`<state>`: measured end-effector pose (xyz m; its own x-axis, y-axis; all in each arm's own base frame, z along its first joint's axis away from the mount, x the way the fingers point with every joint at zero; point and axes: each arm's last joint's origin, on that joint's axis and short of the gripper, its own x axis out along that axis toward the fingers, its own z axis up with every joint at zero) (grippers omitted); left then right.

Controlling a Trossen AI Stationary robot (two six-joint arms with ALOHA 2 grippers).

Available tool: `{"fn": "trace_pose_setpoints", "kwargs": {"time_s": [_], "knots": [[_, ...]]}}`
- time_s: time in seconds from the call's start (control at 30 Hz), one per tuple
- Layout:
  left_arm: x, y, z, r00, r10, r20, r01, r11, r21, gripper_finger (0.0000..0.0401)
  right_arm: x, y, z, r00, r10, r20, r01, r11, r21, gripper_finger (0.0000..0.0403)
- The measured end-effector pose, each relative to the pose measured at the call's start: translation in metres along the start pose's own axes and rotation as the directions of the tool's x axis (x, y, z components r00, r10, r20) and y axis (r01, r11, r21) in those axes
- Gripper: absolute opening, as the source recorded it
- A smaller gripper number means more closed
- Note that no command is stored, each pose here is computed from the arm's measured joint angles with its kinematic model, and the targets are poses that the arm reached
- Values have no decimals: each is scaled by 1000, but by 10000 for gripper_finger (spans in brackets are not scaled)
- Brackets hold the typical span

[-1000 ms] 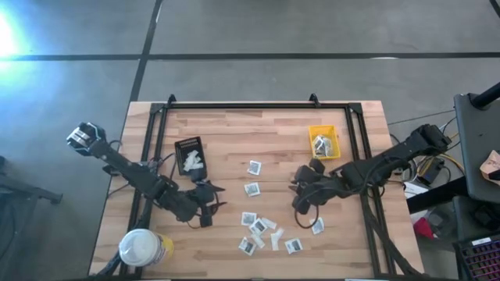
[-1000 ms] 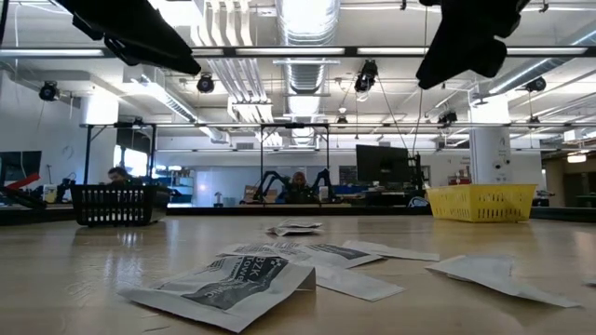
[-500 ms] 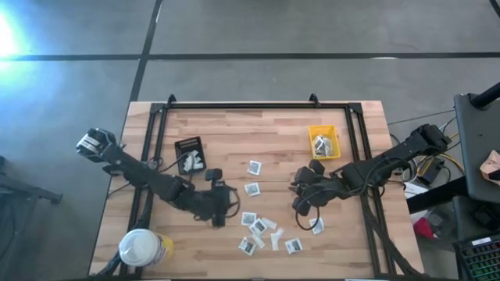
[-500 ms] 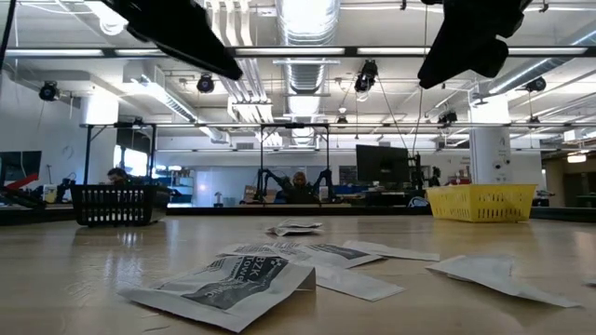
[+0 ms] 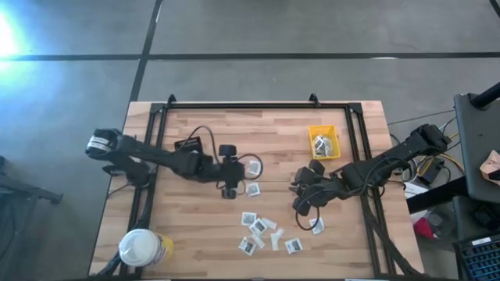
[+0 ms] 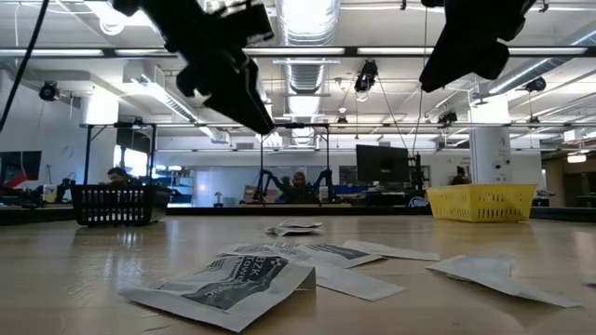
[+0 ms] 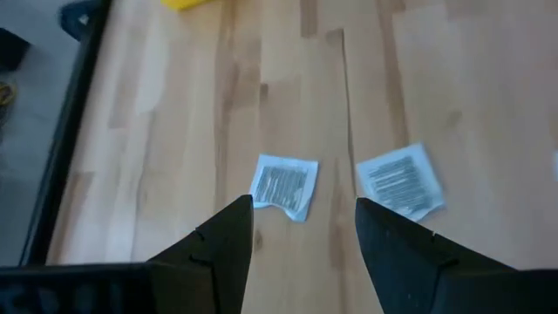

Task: Pick & Place First Aid Supplies
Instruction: Put the black pad into the yellow bin

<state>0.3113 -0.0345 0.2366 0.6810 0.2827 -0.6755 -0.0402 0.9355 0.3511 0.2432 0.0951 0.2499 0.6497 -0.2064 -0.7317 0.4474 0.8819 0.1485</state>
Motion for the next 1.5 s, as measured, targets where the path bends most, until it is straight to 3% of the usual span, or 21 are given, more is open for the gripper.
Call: {"fn": "trace_pose_setpoints", "kwargs": {"time_s": [0.2,0.43,0.53,0.8,1.07,1.5], "knots": [[18,17,2,997,-35,-67,37,999,25,197,2,-1,-3,1000,-7,-7,7,1000,-4,65],[18,33,15,993,-51,-107,58,996,69,197,3,-2,-4,1000,-9,-9,9,1000,-5,67],[21,37,17,990,-102,-98,108,993,55,197,3,-2,-4,1000,-9,-9,9,1000,-5,72],[53,24,3,970,-140,-197,155,986,63,197,3,-2,-4,1000,-12,-10,12,1000,-7,79],[78,10,7,960,-148,-237,176,979,99,197,4,-3,-6,1000,-17,-15,17,999,-28,66],[109,20,0,945,-128,-301,171,977,123,197,4,-4,-7,1000,-18,-16,17,999,-31,77]]}}
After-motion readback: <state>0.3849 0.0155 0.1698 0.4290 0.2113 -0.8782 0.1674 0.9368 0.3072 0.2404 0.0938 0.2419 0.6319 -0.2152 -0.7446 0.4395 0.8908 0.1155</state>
